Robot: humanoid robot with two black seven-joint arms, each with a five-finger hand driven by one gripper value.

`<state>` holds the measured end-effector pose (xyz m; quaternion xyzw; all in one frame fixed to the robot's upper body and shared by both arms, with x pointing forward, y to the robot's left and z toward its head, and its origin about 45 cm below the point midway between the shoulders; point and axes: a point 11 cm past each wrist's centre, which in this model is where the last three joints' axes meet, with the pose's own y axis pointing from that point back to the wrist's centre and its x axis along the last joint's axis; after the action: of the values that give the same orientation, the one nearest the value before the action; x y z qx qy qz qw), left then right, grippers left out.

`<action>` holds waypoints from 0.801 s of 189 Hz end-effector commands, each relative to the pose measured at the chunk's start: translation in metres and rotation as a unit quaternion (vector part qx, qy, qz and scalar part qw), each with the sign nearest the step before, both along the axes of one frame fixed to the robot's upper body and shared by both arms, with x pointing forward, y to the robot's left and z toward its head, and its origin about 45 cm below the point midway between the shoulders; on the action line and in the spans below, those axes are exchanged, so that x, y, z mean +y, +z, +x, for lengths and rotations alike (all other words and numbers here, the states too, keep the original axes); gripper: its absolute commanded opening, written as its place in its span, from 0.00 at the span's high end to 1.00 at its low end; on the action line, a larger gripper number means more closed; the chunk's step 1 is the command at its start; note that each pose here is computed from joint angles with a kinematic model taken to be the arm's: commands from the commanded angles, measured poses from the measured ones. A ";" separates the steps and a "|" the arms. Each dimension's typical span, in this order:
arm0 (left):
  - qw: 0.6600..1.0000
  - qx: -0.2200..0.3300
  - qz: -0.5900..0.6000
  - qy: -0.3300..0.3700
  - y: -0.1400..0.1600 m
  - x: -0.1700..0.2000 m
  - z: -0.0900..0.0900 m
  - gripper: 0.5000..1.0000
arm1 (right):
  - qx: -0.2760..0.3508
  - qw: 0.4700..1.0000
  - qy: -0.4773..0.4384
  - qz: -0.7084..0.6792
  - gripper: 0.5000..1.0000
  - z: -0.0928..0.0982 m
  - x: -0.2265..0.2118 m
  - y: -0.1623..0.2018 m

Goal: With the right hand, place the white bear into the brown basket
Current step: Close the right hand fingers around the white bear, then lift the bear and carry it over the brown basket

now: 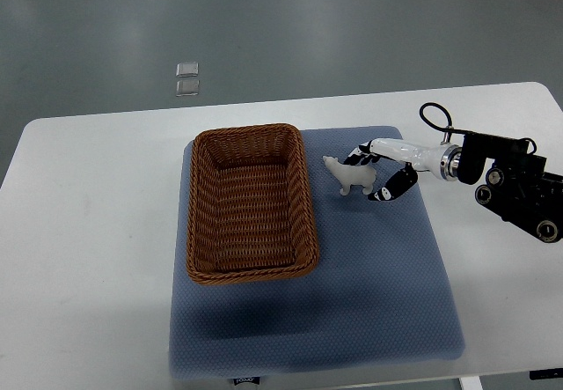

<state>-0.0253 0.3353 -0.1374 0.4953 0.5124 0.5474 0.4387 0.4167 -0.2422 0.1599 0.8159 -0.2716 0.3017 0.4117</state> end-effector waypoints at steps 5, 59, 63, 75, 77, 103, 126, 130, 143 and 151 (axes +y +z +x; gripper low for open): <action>1.000 0.001 0.000 0.000 0.000 0.000 -0.001 0.00 | -0.005 1.000 -0.002 -0.012 0.50 -0.001 0.001 -0.003; 1.000 0.001 0.000 0.000 0.000 0.000 -0.001 0.00 | -0.013 1.000 0.000 -0.027 1.00 -0.001 0.000 -0.004; 1.000 0.000 0.000 0.000 0.000 0.000 0.000 0.00 | -0.014 1.000 0.000 -0.028 1.00 0.000 0.000 -0.004; 1.000 0.000 0.000 0.000 0.000 0.000 0.000 0.00 | -0.017 0.999 -0.002 -0.027 1.00 0.000 0.000 -0.004; 1.000 0.000 0.000 0.000 0.000 0.000 0.000 0.00 | -0.018 0.999 -0.002 -0.027 1.00 0.000 0.000 -0.004; 1.000 0.001 0.000 0.000 0.000 0.000 -0.001 0.00 | -0.034 0.999 -0.006 -0.029 1.00 0.000 -0.001 -0.004; 1.000 0.000 0.000 0.000 0.000 0.000 0.000 0.00 | -0.046 0.999 -0.009 -0.027 1.00 0.004 -0.004 0.004; 1.000 0.000 0.000 0.000 0.000 0.000 0.000 0.00 | -0.052 0.998 -0.008 -0.027 1.00 0.007 -0.004 0.008; 1.000 0.000 0.000 0.000 0.000 0.000 0.000 0.00 | -0.066 0.998 -0.006 -0.022 1.00 0.014 -0.003 0.021; 1.000 0.000 0.000 0.000 0.000 0.000 0.000 0.00 | -0.075 0.997 -0.009 -0.022 1.00 0.019 -0.007 0.031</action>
<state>-0.0251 0.3353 -0.1374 0.4952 0.5123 0.5475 0.4388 0.4251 -0.2459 0.1708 0.7857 -0.2916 0.3491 0.4193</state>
